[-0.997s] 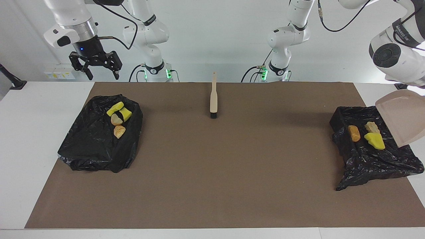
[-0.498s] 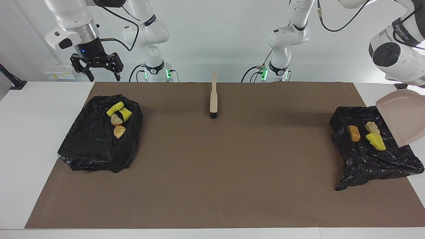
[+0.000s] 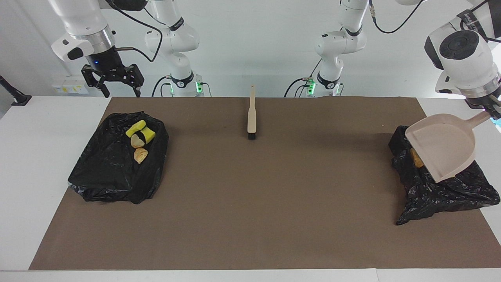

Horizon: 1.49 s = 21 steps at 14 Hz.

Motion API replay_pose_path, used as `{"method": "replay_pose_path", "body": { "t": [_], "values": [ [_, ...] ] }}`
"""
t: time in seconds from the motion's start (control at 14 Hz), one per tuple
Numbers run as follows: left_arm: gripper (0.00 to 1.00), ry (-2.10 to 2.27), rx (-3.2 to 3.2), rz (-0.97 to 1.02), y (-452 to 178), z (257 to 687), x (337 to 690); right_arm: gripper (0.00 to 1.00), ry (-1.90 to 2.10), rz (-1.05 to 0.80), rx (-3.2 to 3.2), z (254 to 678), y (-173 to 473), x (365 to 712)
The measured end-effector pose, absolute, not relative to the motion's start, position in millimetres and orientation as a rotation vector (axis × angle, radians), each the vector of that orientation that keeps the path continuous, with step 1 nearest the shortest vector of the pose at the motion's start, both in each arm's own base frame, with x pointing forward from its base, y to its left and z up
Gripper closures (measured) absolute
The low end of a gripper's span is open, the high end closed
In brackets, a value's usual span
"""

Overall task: Sweep and dump trash in bin
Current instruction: 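Lift the empty dustpan away from the bag with the left gripper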

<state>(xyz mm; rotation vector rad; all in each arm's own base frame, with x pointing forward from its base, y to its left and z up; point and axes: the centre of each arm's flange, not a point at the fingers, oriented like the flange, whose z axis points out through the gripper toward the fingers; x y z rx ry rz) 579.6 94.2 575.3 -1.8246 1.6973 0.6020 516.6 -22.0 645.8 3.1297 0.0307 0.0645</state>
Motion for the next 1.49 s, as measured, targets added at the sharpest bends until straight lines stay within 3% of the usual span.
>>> {"method": "replay_pose_path", "body": {
  "t": [0.36, 0.71, 1.14, 1.49],
  "values": [
    [0.68, 1.69, -2.172, 0.417, 80, 548, 573, 0.0, 0.035, 0.063, 3.131, 655, -21, 511],
    [0.68, 1.31, -2.623, 0.291, 44, 502, 569, 0.0, 0.033, 0.036, 3.132, 653, -21, 509],
    [0.68, 0.86, -2.958, 0.219, -74, 495, 558, 0.0, 0.044, 0.036, 3.131, 653, -18, 509],
    [0.68, 0.549, -3.097, 0.179, -207, 505, 526, 0.0, 0.044, 0.036, 3.131, 653, -18, 509]
  ]
}}
